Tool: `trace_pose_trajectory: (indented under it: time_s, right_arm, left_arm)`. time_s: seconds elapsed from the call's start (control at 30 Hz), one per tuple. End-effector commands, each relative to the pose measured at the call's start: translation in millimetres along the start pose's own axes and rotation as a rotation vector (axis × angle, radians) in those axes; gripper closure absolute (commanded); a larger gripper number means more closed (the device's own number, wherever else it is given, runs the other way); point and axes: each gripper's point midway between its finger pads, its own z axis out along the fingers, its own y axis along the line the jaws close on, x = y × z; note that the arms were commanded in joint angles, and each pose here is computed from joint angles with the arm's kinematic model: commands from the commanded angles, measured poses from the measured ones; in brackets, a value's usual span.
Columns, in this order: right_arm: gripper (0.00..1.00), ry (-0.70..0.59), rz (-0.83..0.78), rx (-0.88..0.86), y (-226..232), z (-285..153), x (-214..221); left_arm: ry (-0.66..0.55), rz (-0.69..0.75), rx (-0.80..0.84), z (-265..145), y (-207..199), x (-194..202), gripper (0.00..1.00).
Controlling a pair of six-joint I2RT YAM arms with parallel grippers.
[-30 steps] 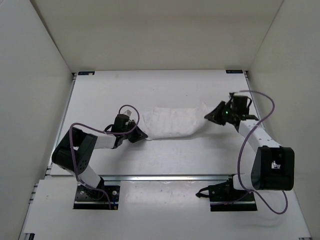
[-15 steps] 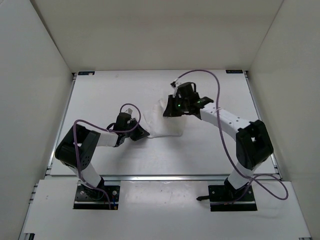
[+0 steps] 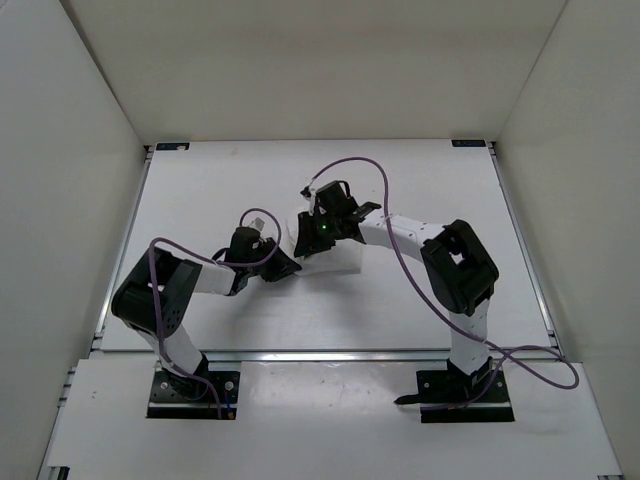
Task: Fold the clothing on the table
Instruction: Fold the skirt
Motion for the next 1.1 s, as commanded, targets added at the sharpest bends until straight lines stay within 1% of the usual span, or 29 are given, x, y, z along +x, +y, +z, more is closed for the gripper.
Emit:
trace_pose_trajectory:
  time_s: [0.0,0.03,0.1,0.2,0.3,0.43,0.5,0.57,0.6,0.63,0.67,0.7,0.73,0.77,0.83,0.87,0.93,0.97,1.07]
  right_arm:
    - [0.74,-0.039,-0.037,-0.138,28,-9,-29]
    - [0.74,-0.026,-0.052,-0.151,38,-14,-28]
    - [0.71,-0.029,-0.067,-0.147,43,-25,-31]
    - [0.68,-0.072,-0.098,-0.170,59,-50,-35]
    - [0.65,-0.142,-0.094,-0.194,61,-79,-43]
    - [0.64,-0.207,-0.067,-0.187,42,-90,-61]
    - [0.63,-0.236,-0.064,-0.171,27,-84,-78]
    - [0.65,-0.222,-0.048,-0.169,15,-69,-85]
    - [0.66,-0.210,-0.031,-0.174,5,-58,-92]
    - [0.73,-0.154,-0.005,-0.191,-5,-40,-84]
    - [0.78,-0.141,-0.004,-0.219,-1,-38,-90]
    - [0.78,-0.100,0.015,-0.220,-9,-22,-85]
    - [0.79,-0.044,0.039,-0.245,-11,-7,-74]
    - [0.78,-0.016,0.065,-0.251,-12,2,-66]
    - [0.77,0.035,0.111,-0.245,-20,20,-40]
    - [0.77,0.063,0.159,-0.252,-19,24,-28]
    - [0.78,0.061,0.206,-0.293,-25,31,-17]
    - [0.79,0.080,0.229,-0.322,-25,36,-9]
    - [0.81,0.090,0.198,-0.344,-24,41,-20]
  left_arm:
    - [0.016,-0.013,0.013,-10,4,5,0.68]
    - [0.027,-0.015,0.010,-11,6,7,0.61]
    - [-0.005,-0.016,0.018,-18,2,-1,0.53]
    - [-0.030,-0.027,0.016,-30,3,-6,0.43]
    - [-0.064,-0.046,0.017,-43,3,-12,0.40]
    - [-0.107,-0.054,0.001,-55,9,-15,0.40]
    - [-0.128,-0.058,-0.011,-59,14,-17,0.39]
    - [-0.137,-0.072,-0.032,-63,23,-16,0.39]
    - [-0.153,-0.071,-0.023,-66,21,-22,0.39]
    - [-0.162,-0.070,-0.031,-69,24,-23,0.38]
    - [-0.172,-0.069,-0.046,-73,29,-24,0.38]
    - [-0.186,-0.070,-0.041,-78,26,-30,0.38]
    - [-0.189,-0.063,-0.069,-80,32,-31,0.37]
    - [-0.209,-0.049,-0.069,-84,32,-37,0.37]
    - [-0.211,-0.056,-0.095,-91,38,-40,0.37]
    - [-0.225,-0.042,-0.080,-95,33,-45,0.37]
    - [-0.238,-0.033,-0.075,-101,29,-49,0.37]
    - [-0.258,-0.032,-0.071,-106,26,-54,0.37]
    - [-0.277,-0.006,-0.041,-113,14,-57,0.36]
